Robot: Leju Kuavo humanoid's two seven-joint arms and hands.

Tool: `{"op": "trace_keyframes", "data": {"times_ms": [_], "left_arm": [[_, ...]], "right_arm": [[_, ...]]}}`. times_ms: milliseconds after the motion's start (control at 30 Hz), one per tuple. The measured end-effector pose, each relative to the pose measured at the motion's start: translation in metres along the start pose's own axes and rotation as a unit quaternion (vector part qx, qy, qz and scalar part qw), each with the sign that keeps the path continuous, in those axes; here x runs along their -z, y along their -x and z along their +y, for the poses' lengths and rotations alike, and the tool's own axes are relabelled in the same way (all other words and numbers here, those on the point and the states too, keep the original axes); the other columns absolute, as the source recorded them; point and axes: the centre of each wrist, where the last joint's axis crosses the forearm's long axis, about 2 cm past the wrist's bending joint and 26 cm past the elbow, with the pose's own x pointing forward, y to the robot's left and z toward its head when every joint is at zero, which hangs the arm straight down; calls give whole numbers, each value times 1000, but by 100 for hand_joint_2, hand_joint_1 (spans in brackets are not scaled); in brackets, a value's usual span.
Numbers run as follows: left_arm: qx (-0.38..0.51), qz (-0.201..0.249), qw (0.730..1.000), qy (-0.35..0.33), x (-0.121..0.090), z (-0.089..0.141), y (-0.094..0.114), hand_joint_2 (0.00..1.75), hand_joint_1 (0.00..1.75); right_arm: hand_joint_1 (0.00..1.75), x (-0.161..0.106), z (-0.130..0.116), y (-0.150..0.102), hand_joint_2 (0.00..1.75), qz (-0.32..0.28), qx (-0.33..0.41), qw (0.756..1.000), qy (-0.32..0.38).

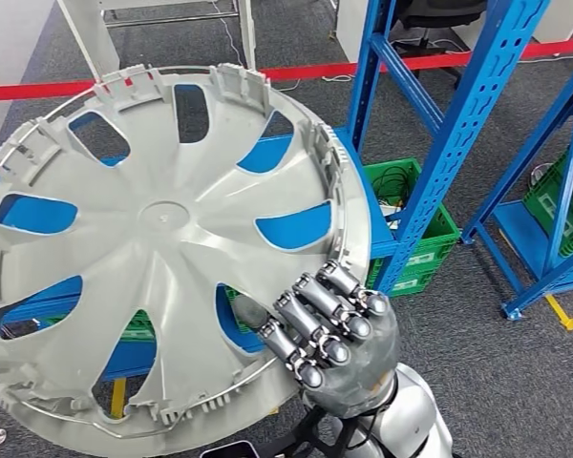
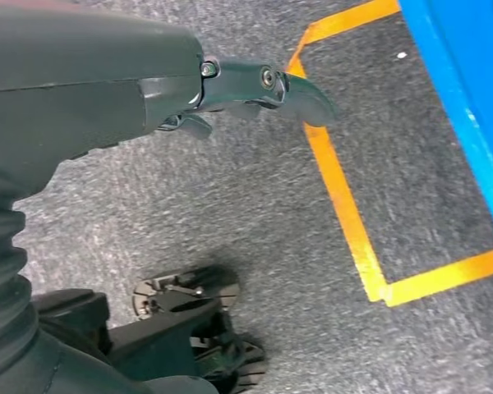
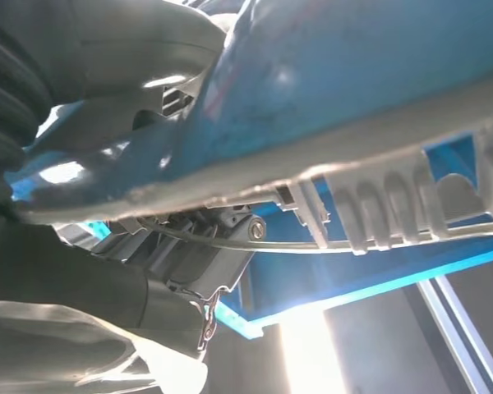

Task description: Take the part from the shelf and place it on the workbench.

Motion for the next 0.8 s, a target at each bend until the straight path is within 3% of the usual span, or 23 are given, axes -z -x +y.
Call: {"op": "trace_keyframes", "data": {"times_ms": [567, 800], "left_arm": [[-1, 67, 996, -52, -9, 16, 24, 175, 0], [-59, 183, 980, -44, -15, 20, 37, 175, 0]], "right_arm": [[175, -5, -27, 9, 175, 40, -34, 999, 7], [175, -8, -29, 7, 175, 50, -28, 998, 2]]}}
